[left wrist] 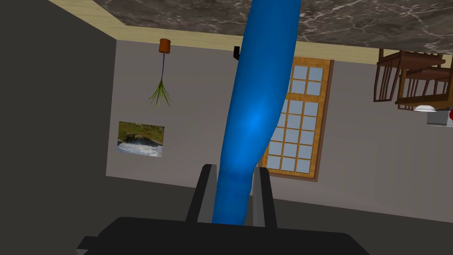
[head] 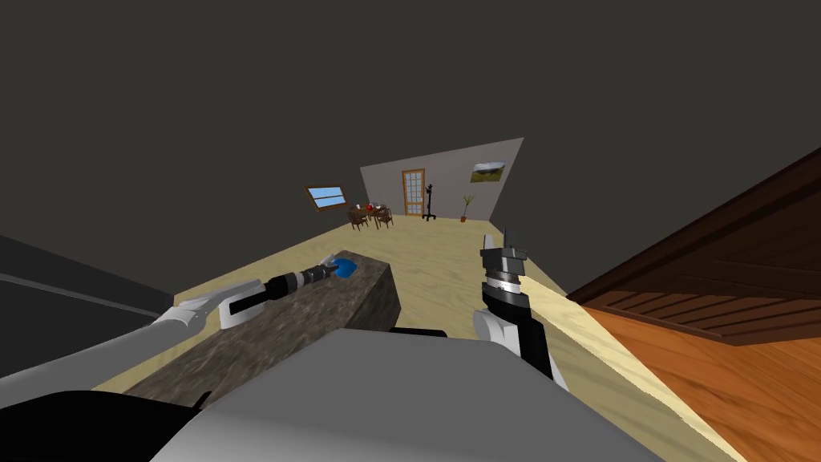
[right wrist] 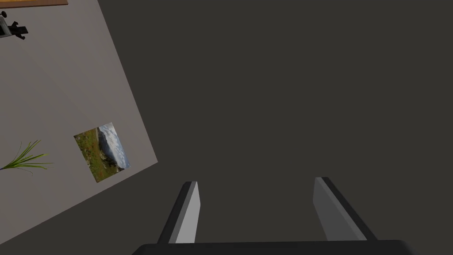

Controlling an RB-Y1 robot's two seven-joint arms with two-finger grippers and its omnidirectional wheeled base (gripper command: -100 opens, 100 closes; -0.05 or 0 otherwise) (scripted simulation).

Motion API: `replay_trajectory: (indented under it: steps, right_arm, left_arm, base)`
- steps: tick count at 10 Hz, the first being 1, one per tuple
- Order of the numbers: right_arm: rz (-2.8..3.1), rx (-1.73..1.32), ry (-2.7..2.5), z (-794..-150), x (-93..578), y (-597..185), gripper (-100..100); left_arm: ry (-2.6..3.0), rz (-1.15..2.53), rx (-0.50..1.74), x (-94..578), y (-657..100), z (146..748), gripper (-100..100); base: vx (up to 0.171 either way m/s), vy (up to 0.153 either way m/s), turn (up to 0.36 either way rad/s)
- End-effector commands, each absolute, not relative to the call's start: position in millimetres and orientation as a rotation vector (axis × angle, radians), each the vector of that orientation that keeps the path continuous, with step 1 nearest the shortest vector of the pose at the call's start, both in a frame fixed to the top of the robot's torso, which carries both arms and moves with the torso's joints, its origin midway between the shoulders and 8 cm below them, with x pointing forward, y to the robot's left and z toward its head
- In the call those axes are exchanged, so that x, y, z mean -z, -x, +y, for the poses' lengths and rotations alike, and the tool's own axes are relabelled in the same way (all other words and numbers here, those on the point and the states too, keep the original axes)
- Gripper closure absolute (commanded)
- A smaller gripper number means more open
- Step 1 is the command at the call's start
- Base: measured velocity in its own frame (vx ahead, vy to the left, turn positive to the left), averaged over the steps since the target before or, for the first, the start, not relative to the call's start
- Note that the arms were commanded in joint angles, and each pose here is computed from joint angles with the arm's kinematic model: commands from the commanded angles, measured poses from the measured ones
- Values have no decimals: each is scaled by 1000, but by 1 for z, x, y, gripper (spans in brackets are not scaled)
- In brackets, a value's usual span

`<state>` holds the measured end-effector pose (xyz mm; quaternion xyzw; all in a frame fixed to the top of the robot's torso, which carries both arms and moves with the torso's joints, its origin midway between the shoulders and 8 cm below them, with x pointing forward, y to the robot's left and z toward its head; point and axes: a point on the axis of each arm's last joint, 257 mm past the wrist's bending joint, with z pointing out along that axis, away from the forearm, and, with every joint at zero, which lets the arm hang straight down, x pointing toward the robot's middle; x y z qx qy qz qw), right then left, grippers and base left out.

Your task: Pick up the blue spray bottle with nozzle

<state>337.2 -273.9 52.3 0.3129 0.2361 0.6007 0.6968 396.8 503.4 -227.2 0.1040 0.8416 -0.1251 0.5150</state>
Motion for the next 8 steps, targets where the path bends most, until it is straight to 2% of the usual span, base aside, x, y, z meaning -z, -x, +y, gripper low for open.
replay_trajectory:
  steps: [1, 3, 7, 8]
  right_arm:
    - [526, -1340, -698, -274, -52, -337, 0]
    - [527, -1340, -698, -274, -52, -337, 0]
    - [527, -1340, -698, -274, -52, -337, 0]
    - [526, -1340, -698, -274, -52, -337, 0]
  left_arm:
    - [-254, 2040, 294, 228, -398, 503, 100]
    - [-219, 1994, 261, 213, -419, 507, 100]
    - [-246, 2026, 248, 222, -415, 507, 100]
    - [-246, 2027, 248, 222, -415, 507, 0]
  base:
    - [-24, 13, -12]
    - [-24, 9, 25]
    - [-19, 8, 1]
    - [0, 0, 0]
